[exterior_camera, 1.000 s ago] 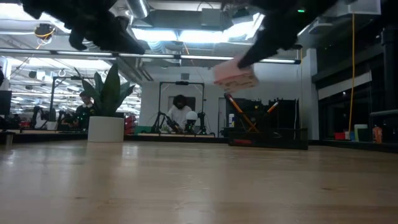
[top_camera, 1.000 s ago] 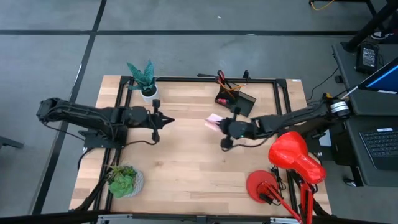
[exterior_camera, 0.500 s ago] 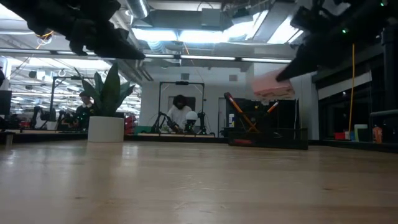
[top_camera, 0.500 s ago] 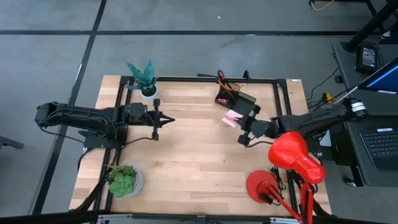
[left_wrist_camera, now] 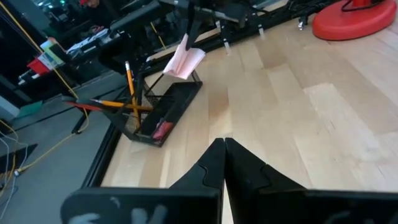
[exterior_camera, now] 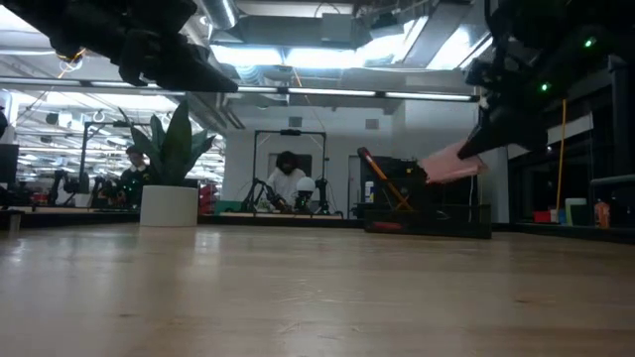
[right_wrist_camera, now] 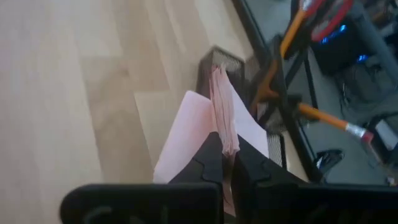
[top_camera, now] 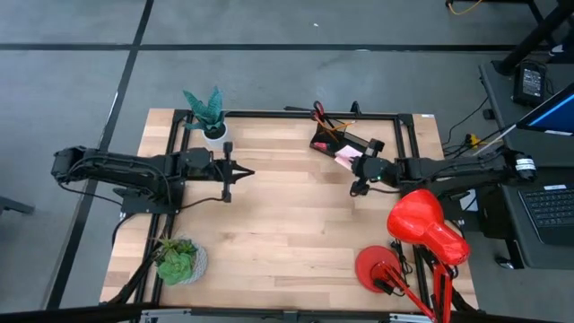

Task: Pick and place office supplies into organizer
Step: Put the pink sticky note into the black desk organizer

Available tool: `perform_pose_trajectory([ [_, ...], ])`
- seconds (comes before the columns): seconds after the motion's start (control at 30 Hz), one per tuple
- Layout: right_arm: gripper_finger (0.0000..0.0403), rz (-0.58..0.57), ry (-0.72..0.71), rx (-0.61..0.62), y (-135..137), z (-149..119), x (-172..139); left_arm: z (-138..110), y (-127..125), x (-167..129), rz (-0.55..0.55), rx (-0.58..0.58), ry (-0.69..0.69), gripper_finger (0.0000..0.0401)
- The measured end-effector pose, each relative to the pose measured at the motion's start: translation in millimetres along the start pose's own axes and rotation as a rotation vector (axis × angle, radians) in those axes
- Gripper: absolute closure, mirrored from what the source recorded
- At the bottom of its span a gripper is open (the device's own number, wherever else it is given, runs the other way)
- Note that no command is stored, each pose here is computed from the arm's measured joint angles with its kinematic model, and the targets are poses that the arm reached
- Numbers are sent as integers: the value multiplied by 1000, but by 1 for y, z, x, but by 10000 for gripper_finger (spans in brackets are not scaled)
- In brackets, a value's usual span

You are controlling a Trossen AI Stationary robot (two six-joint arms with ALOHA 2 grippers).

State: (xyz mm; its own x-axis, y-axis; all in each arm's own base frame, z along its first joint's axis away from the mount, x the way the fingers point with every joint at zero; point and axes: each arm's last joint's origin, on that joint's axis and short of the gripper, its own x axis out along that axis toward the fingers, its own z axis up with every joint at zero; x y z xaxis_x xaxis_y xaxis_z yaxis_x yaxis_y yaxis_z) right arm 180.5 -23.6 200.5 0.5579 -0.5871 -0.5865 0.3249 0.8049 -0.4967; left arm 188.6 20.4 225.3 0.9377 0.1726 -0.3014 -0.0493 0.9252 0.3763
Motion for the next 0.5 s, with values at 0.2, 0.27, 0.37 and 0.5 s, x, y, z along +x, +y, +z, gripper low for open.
perform_pose_trajectory([
  [0.2, 396, -42, 39, 30, -9, -12, 13, -1, -1, 4, 0, 0, 1, 399],
  [0.27, 396, -59, 58, 21, -13, -15, 15, -2, -1, 6, -3, 1, 10, 399],
  [0.37, 396, -84, 64, 4, -19, -17, 19, -3, -2, 8, -7, 1, 20, 400],
  [0.5, 396, -65, 80, -20, -24, -19, 24, -4, -3, 10, -10, 2, 29, 399],
])
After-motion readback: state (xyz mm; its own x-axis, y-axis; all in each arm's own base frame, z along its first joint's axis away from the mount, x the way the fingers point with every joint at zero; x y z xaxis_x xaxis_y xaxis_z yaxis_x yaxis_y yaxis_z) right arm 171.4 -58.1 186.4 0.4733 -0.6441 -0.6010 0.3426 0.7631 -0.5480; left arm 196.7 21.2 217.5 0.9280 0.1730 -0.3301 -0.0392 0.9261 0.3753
